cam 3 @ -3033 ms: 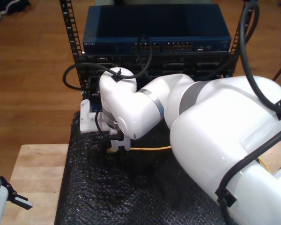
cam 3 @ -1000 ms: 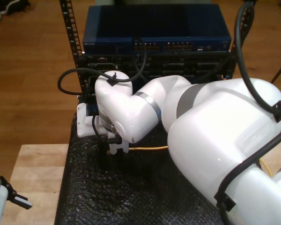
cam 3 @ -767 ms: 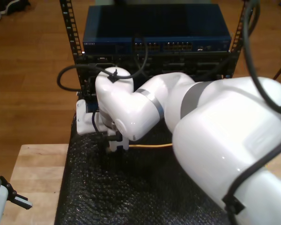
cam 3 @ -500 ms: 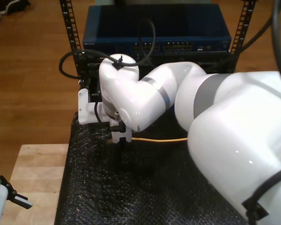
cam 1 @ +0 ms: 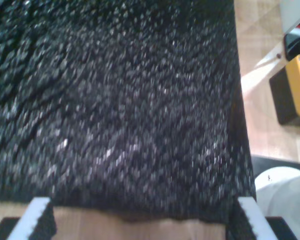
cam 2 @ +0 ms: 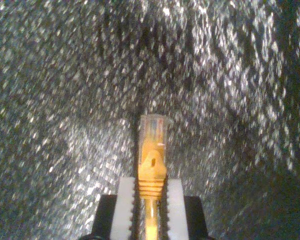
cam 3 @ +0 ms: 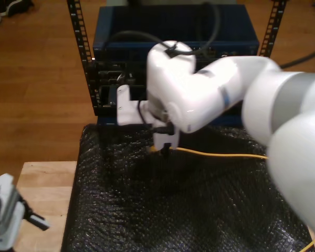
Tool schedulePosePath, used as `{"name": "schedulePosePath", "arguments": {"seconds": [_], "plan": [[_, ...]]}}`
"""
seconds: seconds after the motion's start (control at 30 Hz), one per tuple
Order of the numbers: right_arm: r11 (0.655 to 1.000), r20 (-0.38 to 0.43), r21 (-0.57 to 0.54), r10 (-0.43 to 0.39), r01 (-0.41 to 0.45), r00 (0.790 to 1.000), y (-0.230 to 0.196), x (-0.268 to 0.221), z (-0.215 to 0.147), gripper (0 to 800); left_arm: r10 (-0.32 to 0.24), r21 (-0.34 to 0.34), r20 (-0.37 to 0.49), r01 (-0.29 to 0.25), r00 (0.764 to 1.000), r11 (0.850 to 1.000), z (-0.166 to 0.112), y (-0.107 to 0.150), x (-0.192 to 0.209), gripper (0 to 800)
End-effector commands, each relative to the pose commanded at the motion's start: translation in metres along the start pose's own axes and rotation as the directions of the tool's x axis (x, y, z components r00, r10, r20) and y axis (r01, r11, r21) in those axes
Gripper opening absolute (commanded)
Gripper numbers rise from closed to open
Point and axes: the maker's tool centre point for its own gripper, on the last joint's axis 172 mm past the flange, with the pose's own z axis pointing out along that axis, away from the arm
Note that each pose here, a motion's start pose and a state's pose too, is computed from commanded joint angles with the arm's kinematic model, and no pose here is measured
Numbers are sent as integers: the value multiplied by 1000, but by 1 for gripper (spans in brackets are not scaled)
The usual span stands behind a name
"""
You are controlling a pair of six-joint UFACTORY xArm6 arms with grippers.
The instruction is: Grab the cable and plug it in
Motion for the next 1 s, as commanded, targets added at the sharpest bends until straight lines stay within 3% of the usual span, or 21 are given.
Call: {"name": "schedulePosePath", "arguments": {"seconds": [0.37,0.57,0.77,1.0], "plan": [[997,-50,55,53,-50,997,-27,-43,-28,4,87,-70,-113,-95,990,993,43,-11,93,800],[997,-59,58,58,-55,997,-41,-48,-47,4,142,-126,-128,-158,982,979,70,-6,137,800],[997,-78,45,63,-59,995,-45,-49,-68,4,112,-133,-124,-129,986,983,73,-20,163,800],[995,-156,76,72,-61,985,-53,-36,-79,4,95,-78,-211,-113,973,990,72,-44,197,800]]}}
